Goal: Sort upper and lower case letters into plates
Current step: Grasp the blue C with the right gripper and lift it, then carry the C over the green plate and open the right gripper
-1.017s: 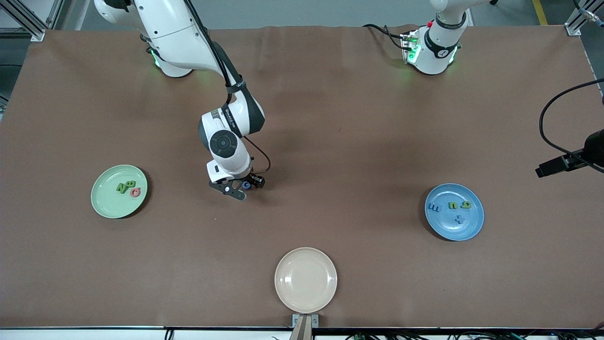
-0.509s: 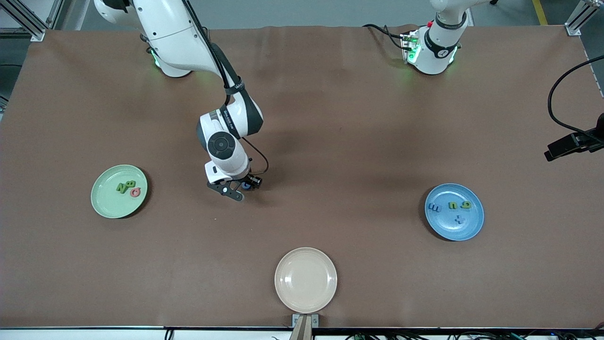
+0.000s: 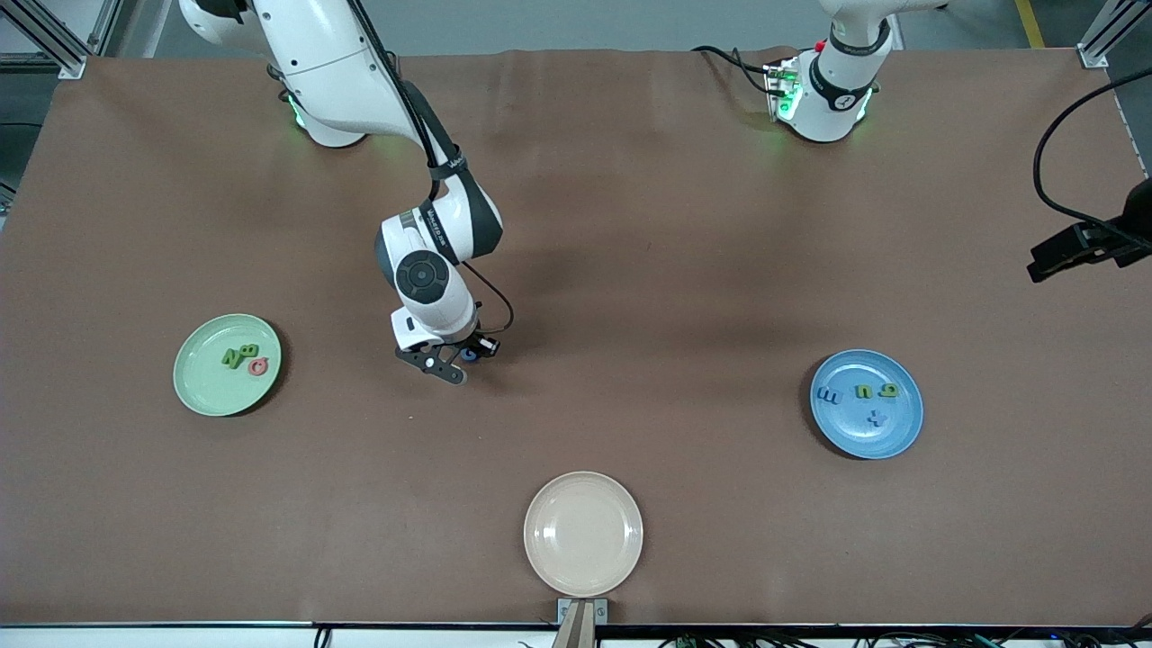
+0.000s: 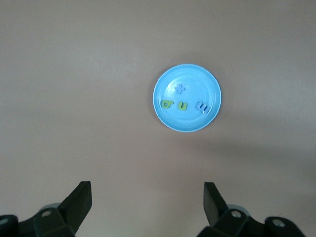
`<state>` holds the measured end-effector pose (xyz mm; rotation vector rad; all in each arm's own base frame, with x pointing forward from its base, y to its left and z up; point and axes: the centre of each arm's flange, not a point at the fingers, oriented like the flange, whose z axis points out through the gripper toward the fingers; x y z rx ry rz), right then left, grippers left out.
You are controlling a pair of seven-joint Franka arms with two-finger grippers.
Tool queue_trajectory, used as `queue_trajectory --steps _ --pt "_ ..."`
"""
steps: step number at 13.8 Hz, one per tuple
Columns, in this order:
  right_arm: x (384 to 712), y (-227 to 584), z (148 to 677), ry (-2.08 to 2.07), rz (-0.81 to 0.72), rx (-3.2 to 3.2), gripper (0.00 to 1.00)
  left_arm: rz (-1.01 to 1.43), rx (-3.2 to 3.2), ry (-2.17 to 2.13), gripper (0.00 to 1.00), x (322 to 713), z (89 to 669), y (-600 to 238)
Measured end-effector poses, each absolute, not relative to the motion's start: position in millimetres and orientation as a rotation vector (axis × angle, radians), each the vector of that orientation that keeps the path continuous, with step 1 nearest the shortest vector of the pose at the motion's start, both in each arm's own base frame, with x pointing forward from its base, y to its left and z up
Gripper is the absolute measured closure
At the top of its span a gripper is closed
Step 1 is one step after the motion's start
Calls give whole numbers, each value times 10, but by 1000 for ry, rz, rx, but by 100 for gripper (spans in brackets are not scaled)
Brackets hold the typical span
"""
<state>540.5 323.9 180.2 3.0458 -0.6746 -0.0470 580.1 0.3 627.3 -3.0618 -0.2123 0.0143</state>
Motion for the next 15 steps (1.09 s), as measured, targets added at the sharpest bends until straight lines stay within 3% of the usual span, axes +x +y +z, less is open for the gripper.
queue_trajectory --steps 3,8,12,15 --pt "5544 3118 2066 -654 -147 2986 67 37 -3087 -233 0 5590 6282 19" --pt "6050 1886 3305 -401 -260 2990 67 20 -3113 -223 0 5339 6348 158" --pt "6109 1001 3241 -240 -291 2986 67 19 -3114 -200 0 5326 6329 155" --pt "6144 266 3091 -115 -228 3007 67 7 -3116 -187 0 5342 6303 117"
